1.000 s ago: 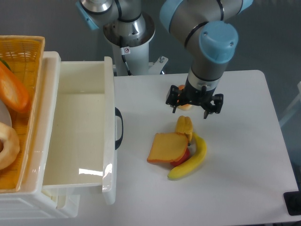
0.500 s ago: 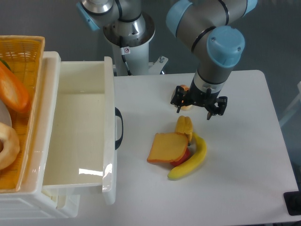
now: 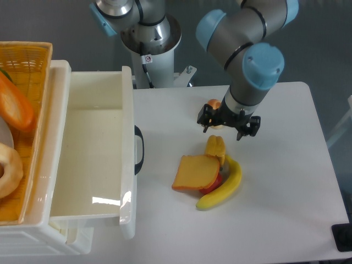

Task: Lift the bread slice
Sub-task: 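Move the open gripper down toward the bread slice beside the banana, then lower the gripper onto the bread slice edge near the strawberry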

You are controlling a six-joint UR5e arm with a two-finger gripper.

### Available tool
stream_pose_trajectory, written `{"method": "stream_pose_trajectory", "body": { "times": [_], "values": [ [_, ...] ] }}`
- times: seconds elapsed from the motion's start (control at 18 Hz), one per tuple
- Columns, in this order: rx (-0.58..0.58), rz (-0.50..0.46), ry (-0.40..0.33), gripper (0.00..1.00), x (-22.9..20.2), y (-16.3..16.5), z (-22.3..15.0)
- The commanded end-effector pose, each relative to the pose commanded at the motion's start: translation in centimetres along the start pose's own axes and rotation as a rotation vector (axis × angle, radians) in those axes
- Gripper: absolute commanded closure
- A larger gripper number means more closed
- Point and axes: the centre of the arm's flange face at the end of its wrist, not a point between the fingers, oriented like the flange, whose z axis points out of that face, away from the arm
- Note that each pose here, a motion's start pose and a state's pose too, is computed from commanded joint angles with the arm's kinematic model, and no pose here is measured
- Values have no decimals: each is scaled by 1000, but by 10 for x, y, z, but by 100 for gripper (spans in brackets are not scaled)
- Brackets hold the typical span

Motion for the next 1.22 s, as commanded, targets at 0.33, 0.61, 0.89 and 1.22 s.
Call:
{"method": "stream_pose_trajectory", "body": {
  "times": [0.33,0.61,0.89,1.22],
  "values": [
    [9,15,16,0,-7,-18,23],
    [35,15,19,0,-17,-27,31],
    [32,27,20,0,-18,-38,49],
    [14,49,38,0,-8,-47,66]
  ]
}}
